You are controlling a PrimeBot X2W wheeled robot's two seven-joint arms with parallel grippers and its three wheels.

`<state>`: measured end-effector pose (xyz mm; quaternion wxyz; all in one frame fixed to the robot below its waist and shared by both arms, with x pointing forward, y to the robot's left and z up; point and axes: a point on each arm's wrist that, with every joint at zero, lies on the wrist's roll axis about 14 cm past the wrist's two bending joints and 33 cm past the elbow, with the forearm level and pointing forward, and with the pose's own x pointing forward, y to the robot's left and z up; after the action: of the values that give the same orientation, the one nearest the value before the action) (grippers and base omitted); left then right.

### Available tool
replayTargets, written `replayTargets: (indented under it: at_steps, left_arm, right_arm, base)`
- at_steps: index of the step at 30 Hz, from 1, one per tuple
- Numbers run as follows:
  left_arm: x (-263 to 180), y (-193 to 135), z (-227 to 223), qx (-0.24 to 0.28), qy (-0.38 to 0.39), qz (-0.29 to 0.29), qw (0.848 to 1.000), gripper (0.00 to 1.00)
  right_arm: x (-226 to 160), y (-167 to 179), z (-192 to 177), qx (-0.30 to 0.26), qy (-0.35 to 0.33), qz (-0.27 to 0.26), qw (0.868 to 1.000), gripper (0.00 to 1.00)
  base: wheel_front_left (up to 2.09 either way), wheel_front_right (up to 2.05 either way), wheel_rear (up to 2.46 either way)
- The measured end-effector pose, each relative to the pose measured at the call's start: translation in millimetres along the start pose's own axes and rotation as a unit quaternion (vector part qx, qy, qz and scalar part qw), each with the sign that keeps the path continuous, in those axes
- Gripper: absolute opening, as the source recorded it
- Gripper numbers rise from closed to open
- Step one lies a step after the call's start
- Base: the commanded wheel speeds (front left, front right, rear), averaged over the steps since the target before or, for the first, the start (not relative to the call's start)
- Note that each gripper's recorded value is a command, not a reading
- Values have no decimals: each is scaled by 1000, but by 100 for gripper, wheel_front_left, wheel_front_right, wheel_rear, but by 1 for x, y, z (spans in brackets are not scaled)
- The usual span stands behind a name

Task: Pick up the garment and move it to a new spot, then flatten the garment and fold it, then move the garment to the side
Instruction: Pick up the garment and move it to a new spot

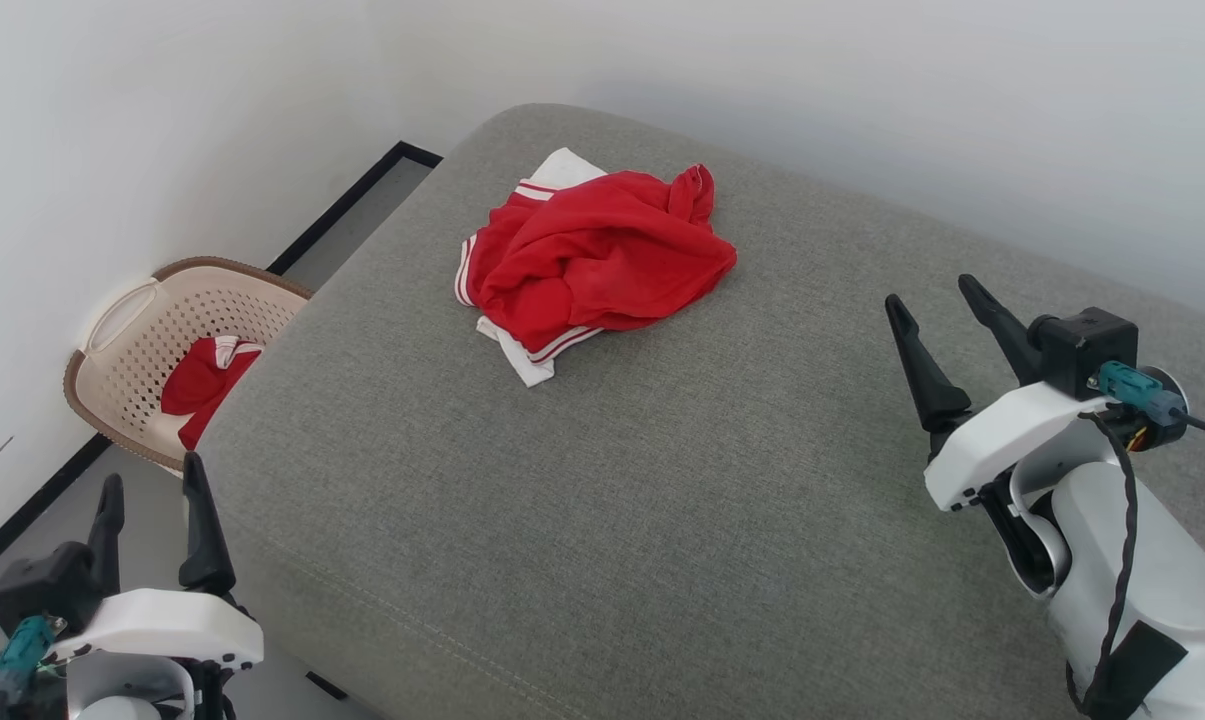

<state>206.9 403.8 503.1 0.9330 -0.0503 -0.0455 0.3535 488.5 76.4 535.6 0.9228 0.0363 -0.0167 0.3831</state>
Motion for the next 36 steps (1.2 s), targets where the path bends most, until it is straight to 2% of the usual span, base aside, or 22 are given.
replayTargets:
  at_steps: [7,11,16,21,23,25,28,32,36]
  left_arm:
    - [-2,-6,-1,-1,-1,-6,1000,100]
    - [5,-25,4,-3,-9,-33,999,100]
    - [27,-76,11,21,-13,-113,993,100]
    - [66,-133,32,37,-32,-190,981,100]
    - [79,-157,31,61,-26,-226,972,100]
    - [95,-179,34,58,-22,-250,966,100]
    - [115,-207,29,94,-4,-288,953,100]
    - [138,-244,7,100,66,-320,940,100]
    - [161,-258,-17,93,151,-324,930,100]
  right_arm:
    - [-1,-4,2,-2,0,-2,1000,100]
    - [-6,-13,6,0,-4,-15,1000,100]
    - [-16,-25,6,4,-11,-32,999,100]
    - [-28,-45,8,-1,-18,-54,998,100]
    - [-36,-58,6,0,-17,-70,997,100]
    - [-44,-74,5,1,-20,-90,996,100]
    - [-59,-95,2,0,-19,-116,993,100]
    - [-77,-123,-5,-3,-14,-149,989,100]
    - [-90,-144,-9,-6,-15,-174,985,100]
  base:
    - [0,0,0]
    - [0,0,0]
    - [0,0,0]
    - [0,0,0]
    - [0,0,0]
    - [0,0,0]
    - [0,0,0]
    - [0,0,0]
    - [0,0,0]
